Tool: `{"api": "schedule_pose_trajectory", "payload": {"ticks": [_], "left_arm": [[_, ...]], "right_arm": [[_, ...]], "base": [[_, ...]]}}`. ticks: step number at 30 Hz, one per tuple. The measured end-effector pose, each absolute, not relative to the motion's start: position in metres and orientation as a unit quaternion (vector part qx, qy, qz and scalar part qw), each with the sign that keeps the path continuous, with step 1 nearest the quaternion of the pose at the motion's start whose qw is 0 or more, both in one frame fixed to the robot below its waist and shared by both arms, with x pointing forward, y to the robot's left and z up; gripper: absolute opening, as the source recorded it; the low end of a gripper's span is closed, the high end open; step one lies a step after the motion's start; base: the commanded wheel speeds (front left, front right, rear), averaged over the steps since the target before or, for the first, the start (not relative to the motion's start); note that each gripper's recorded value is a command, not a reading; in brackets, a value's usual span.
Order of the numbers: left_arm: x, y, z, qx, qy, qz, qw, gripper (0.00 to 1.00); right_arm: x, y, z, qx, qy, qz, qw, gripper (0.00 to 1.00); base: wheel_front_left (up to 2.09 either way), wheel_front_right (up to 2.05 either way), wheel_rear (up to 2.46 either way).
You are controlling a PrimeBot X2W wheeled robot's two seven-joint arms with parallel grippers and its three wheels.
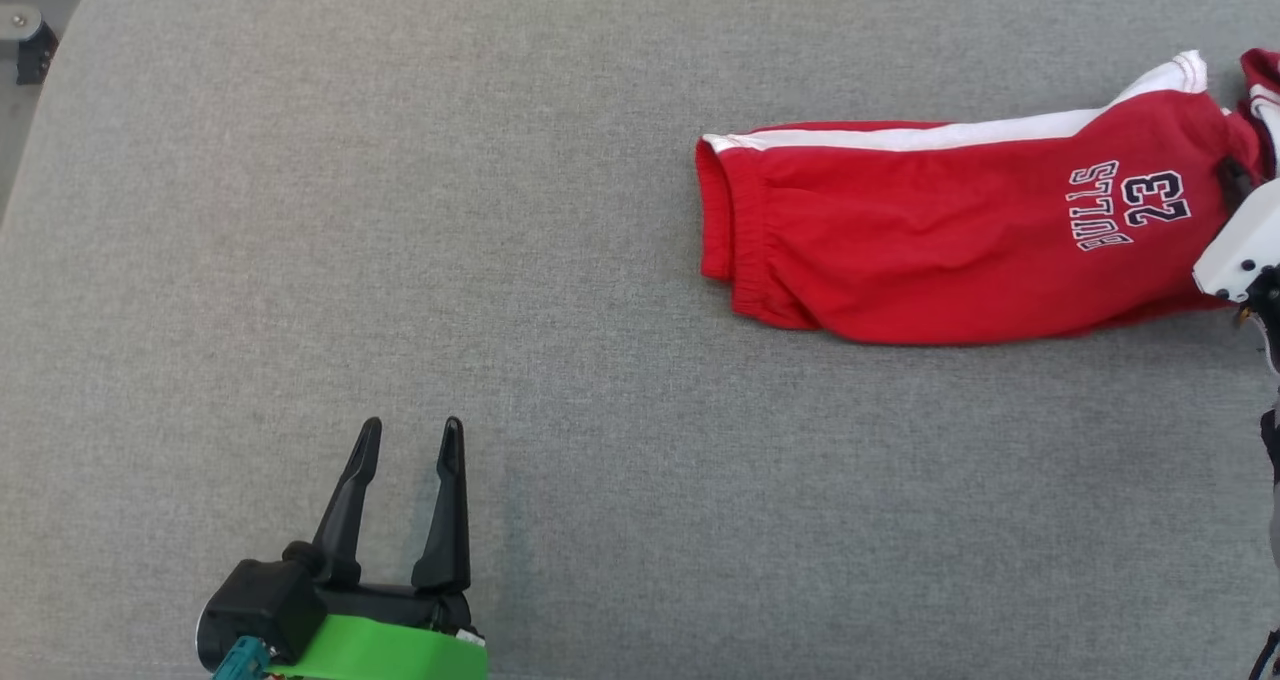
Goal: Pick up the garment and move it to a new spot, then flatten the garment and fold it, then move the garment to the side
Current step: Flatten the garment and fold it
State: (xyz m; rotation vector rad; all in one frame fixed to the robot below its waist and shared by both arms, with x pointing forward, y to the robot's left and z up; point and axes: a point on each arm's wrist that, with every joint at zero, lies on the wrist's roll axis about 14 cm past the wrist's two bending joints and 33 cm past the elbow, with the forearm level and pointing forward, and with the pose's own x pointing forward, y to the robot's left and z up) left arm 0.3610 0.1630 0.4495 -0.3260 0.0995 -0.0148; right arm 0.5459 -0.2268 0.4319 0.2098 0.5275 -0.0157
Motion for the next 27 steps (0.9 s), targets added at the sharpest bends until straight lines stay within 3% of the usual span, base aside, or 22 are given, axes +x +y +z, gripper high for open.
{"api": "schedule_pose_trajectory", "payload": {"ticks": [5, 10, 17, 27], "left_arm": [[0.357, 0.156, 0.458, -0.165, 0.038, -0.023, 0.985, 1.00], [0.352, 0.150, 0.459, -0.164, 0.038, -0.031, 0.985, 1.00], [0.349, 0.157, 0.456, -0.181, 0.043, -0.007, 0.983, 1.00], [0.340, 0.173, 0.457, -0.185, 0.041, 0.027, 0.982, 1.00]], "right_arm": [[0.549, -0.227, 0.475, 0.100, 0.205, -0.003, 0.974, 0.00], [0.556, -0.148, 0.504, 0.100, 0.187, 0.095, 0.973, 0.00], [0.528, -0.031, 0.476, 0.098, 0.248, 0.232, 0.935, 0.00], [0.511, 0.012, 0.447, 0.117, 0.276, 0.269, 0.915, 0.00]], "base": [[0.00, 0.00, 0.00], [0.00, 0.00, 0.00], [0.00, 0.00, 0.00], [0.00, 0.00, 0.00]]}}
